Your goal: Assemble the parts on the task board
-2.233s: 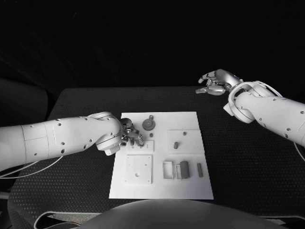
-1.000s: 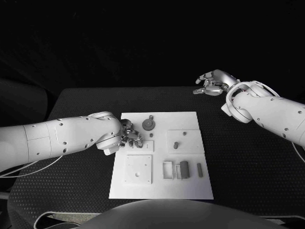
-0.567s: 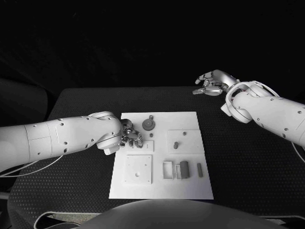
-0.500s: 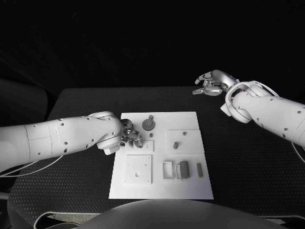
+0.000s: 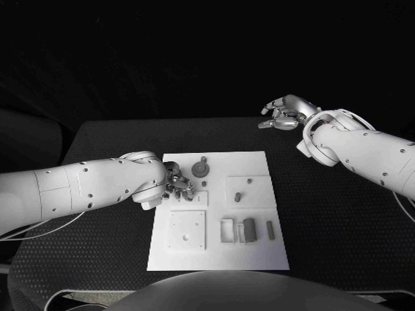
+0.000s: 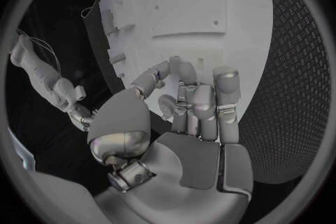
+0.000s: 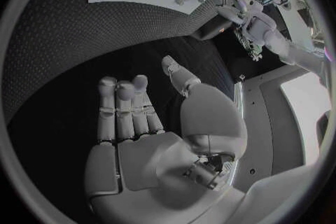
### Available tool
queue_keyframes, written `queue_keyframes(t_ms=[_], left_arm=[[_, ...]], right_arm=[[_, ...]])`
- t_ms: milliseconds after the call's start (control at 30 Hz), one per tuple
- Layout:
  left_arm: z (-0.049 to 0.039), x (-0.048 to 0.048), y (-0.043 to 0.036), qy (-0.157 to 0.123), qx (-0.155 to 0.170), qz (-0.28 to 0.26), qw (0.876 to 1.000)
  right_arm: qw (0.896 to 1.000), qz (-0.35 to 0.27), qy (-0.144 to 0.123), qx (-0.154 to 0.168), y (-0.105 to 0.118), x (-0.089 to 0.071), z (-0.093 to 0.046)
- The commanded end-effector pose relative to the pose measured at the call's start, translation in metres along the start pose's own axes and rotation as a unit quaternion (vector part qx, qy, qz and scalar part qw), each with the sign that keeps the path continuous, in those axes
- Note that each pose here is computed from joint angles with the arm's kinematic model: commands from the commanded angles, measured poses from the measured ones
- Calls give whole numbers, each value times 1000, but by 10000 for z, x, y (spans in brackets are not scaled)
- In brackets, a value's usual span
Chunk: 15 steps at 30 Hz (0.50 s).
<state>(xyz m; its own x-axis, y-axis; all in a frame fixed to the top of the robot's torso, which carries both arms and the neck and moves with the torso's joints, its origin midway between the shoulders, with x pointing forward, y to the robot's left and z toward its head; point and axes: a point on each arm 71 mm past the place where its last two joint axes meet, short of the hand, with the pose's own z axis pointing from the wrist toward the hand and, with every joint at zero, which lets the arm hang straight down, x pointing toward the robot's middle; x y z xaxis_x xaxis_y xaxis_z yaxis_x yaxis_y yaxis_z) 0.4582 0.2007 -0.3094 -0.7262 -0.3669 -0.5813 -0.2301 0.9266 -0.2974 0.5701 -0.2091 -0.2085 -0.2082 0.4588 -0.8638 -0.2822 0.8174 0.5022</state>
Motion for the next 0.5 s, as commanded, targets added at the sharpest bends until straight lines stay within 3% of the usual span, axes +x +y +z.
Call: queue_keyframes(t_ms=[33,500], left_arm=[[2,77,-50,20,9,13,1000],[1,108,-62,39,10,-8,999]], right_arm=[[1000,0,5,-3,15,6,4],[1000,-1,8,-2,10,9,6]])
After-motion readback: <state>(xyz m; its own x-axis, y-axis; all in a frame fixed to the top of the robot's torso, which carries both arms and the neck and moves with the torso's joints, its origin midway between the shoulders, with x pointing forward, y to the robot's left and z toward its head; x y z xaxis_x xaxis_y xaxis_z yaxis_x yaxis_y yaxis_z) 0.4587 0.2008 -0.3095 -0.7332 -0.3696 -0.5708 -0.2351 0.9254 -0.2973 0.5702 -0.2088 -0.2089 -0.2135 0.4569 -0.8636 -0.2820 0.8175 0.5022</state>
